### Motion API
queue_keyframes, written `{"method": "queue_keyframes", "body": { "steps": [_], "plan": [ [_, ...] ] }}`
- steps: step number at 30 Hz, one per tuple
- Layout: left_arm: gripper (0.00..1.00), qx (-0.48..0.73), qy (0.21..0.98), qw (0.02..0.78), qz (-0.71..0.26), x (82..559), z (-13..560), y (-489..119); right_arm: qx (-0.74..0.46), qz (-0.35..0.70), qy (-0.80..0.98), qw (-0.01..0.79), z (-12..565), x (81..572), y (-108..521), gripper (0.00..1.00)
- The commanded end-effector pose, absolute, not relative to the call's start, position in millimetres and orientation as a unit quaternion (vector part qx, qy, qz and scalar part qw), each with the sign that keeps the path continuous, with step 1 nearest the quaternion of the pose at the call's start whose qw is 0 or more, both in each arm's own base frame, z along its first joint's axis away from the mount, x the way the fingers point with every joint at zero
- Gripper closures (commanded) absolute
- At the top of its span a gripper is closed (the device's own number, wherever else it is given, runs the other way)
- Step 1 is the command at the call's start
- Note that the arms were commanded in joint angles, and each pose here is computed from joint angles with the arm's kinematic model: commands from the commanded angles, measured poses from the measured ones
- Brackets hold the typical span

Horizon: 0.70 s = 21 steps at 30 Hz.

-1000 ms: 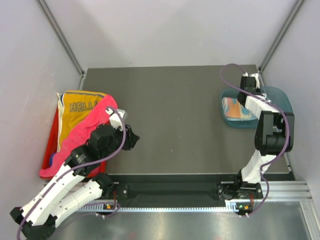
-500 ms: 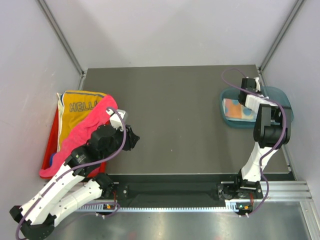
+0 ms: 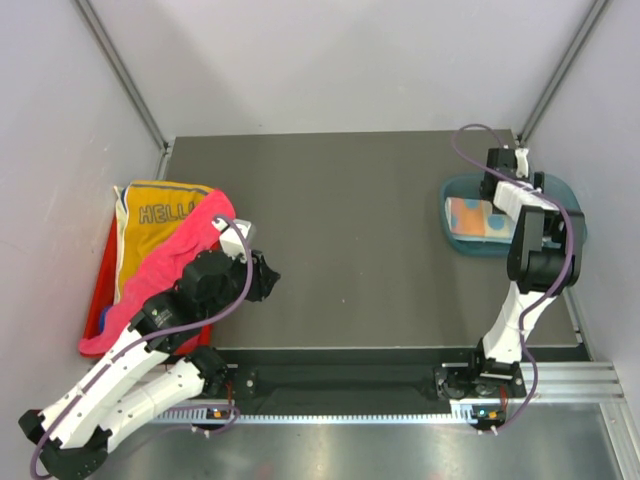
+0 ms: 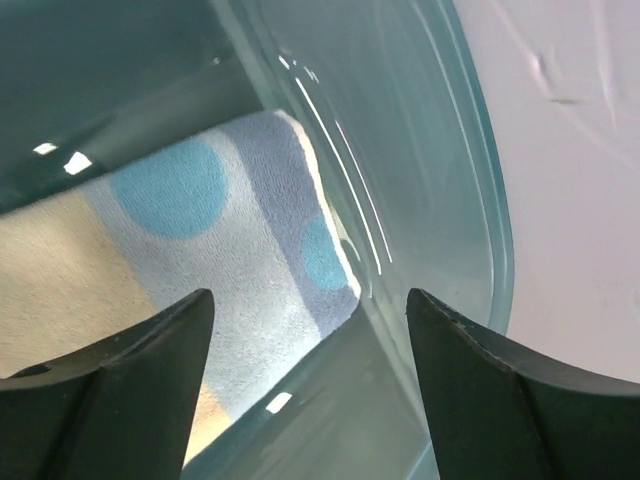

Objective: Fold and stack the towels
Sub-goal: Neatly place the folded towel into the bin, then grab crumpled towel

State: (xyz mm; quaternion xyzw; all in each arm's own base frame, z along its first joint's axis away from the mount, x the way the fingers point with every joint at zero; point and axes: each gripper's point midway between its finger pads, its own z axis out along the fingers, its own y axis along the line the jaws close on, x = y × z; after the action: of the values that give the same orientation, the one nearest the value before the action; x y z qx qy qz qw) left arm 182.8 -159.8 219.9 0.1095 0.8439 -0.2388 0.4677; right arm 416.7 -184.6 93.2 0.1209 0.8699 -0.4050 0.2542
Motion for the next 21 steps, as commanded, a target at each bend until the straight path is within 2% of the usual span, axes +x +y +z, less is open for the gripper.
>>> {"method": "queue_keyframes", "body": {
  "steps": [1, 9, 14, 20, 21],
  "plan": [
    [0.61, 0.102, 0.838, 0.479, -0.24, 186, 225, -160, 0.219, -0.368, 0.838, 0.337, 154, 431, -185, 0.22],
    [0.61, 0.097, 0.846, 0.474, -0.225, 189, 219, -158, 0.282, -0.238, 0.803, 0.468, 246, 429, -130, 0.15],
    [0.61, 0.062, 0.857, 0.477, -0.185, 199, 212, -146, 0.214, -0.105, 0.796, 0.556, 286, 418, -26, 0.09],
    [0.53, -0.024, 0.878, 0.471, -0.08, 223, 205, -119, 0.116, 0.072, 0.796, 0.59, 276, 391, 117, 0.08],
    [0.51, -0.055, 0.878, 0.475, -0.03, 230, 204, -101, 0.105, 0.09, 0.793, 0.594, 270, 389, 133, 0.08]
  ]
}}
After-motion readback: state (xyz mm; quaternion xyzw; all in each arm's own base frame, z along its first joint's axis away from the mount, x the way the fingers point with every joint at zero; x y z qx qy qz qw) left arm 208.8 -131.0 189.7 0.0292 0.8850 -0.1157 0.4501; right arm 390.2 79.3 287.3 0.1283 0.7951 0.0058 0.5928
